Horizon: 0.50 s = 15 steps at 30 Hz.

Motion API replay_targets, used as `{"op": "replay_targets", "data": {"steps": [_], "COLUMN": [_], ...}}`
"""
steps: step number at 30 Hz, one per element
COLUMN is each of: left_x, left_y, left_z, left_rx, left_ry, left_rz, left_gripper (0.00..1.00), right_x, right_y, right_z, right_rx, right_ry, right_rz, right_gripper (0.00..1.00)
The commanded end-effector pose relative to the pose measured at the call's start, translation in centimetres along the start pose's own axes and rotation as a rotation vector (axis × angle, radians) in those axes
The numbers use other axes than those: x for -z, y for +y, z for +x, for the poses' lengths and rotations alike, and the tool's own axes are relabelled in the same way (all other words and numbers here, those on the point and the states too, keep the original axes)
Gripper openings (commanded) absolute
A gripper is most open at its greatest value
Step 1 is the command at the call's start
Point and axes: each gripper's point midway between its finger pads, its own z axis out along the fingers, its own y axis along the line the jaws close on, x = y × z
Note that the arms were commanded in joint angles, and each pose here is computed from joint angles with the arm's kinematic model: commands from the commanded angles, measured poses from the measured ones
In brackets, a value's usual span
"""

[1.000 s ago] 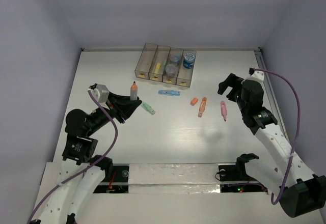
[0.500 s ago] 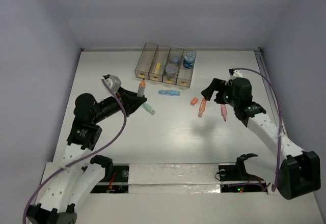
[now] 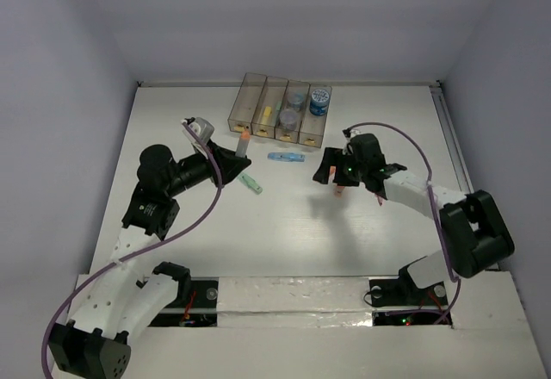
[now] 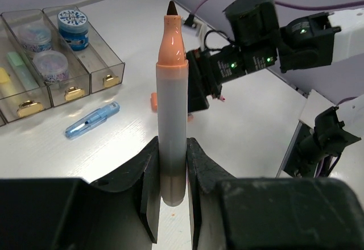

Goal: Sort the stationery into containers
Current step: Pick up the pen cap from the center of the board.

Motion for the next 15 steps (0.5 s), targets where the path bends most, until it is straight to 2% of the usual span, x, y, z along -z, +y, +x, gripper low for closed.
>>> {"op": "replay_targets", "data": {"steps": [1, 10, 15], "left_x": [-0.2, -0.1, -0.1], "left_y": [-0.5, 0.8, 0.8], "left_z": [-1.5, 0.2, 0.3], "left_rx": [-0.047, -0.041, -0.047], "left_ry": [-0.061, -0.057, -0.051], "left_rz": [0.025, -0.025, -0.025], "left_gripper": [0.0, 0.0, 0.0], "right_x": [-1.5, -5.0, -6.8], "right_y": [1.3, -2.3, -2.5], "right_z": [-1.9, -2.5, -2.7], "right_rx": [0.018, 0.028, 0.036], "right_ry": [-0.053, -0.063, -0.049], "right_rz": [0.013, 0.182, 0.178], "right_gripper": [0.86, 0.92, 0.91]}}
